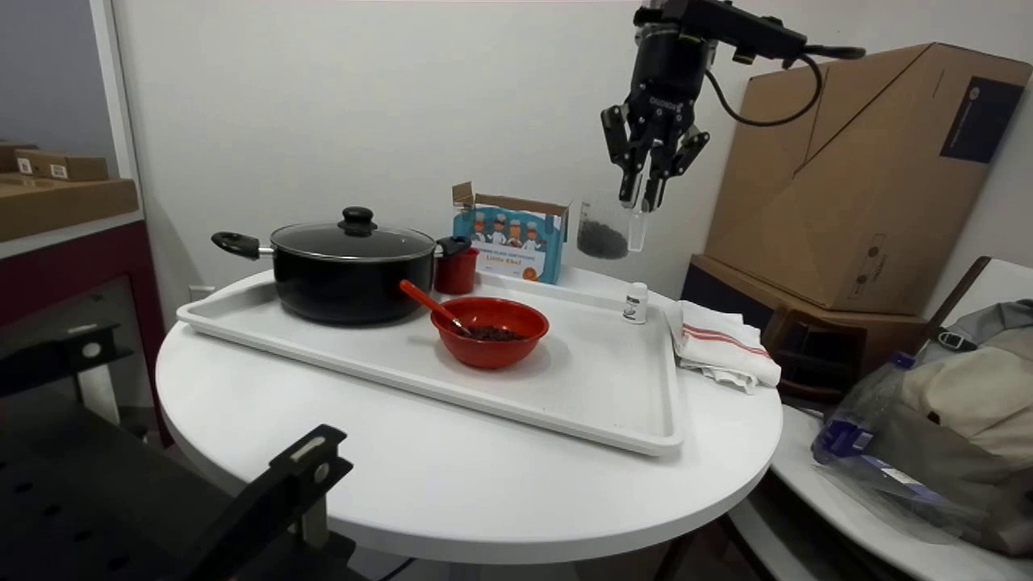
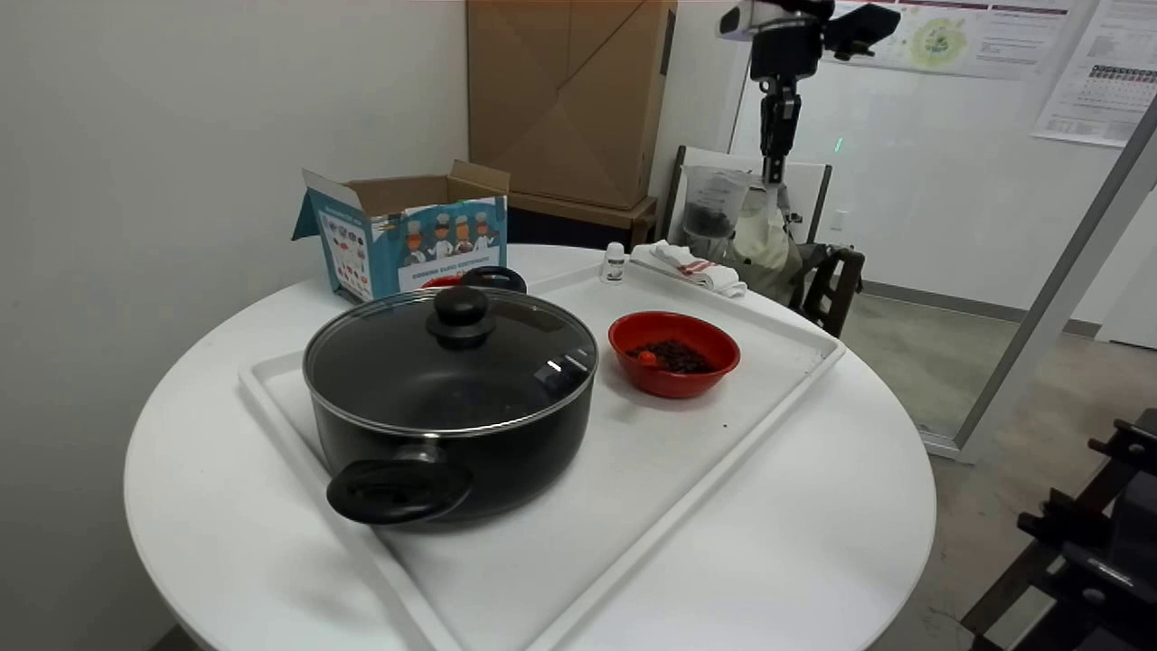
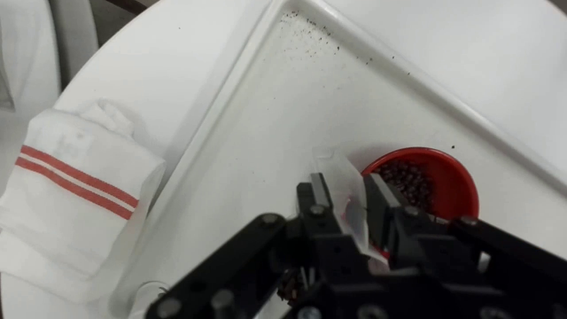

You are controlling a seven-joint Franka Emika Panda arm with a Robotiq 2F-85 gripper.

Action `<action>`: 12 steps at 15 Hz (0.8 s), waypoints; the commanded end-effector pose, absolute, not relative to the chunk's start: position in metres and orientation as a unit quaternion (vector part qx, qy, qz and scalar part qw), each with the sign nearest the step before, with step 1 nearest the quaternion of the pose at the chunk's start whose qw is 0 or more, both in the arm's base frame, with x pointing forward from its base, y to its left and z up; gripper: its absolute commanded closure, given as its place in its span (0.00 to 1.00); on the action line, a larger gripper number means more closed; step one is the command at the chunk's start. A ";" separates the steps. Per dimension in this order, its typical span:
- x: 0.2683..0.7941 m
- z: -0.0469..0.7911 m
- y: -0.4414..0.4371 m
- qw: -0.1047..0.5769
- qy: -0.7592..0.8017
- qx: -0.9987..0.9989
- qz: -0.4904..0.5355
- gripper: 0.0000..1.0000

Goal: Pour some beans out of the jar into the red bowl

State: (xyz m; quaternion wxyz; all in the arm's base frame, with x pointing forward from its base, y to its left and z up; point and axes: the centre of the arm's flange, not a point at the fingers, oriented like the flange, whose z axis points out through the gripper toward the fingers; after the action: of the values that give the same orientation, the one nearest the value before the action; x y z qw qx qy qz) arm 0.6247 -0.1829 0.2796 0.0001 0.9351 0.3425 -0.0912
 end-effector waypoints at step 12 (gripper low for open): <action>0.570 0.225 -0.055 0.155 0.581 0.745 -0.288 0.90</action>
State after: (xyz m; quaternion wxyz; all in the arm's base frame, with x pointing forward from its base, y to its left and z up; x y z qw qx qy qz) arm 0.5832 -0.0697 0.2197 0.1041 0.7834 0.5536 -0.2626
